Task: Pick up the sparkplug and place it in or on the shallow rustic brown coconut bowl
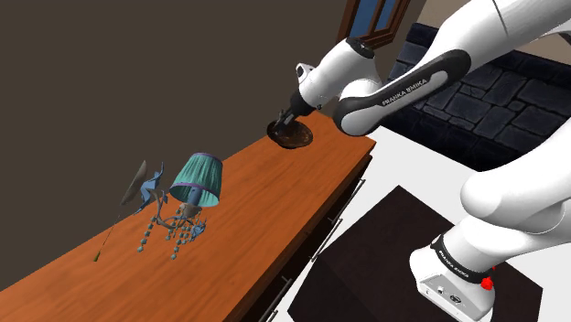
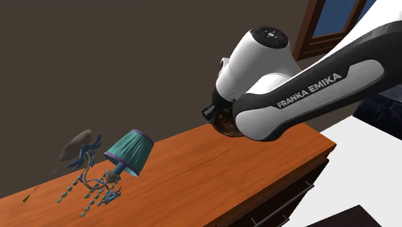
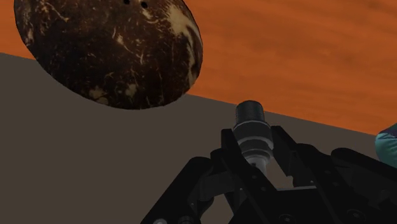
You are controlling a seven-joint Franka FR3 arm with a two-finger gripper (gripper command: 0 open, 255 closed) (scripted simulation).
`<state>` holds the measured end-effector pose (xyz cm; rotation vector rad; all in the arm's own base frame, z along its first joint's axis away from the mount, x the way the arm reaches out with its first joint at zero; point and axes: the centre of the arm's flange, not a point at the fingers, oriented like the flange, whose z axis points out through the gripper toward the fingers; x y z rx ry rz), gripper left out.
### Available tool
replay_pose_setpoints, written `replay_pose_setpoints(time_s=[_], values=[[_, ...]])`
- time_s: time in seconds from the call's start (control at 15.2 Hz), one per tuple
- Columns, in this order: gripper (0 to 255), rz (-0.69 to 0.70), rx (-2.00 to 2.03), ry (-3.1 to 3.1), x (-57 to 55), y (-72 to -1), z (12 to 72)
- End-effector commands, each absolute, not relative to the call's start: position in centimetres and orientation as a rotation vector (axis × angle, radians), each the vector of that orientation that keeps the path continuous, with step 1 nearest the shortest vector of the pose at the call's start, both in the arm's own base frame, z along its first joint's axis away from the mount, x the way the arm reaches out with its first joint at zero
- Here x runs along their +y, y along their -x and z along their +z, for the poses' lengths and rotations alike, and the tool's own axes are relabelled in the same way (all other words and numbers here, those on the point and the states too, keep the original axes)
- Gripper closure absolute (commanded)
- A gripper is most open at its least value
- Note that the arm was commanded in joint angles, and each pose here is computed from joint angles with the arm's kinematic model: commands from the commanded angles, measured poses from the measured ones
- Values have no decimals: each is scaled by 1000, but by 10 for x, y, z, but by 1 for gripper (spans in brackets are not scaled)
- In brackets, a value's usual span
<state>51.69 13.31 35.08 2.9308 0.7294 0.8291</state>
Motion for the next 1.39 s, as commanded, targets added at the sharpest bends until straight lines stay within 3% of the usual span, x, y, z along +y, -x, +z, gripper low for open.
replay_pose_setpoints(time_s=[0.0, 0.59, 1.32], values=[[255, 829, 731, -2932, 106, -528, 349], [255, 829, 731, -2932, 6, -577, 348], [255, 829, 731, -2932, 6, -577, 290]])
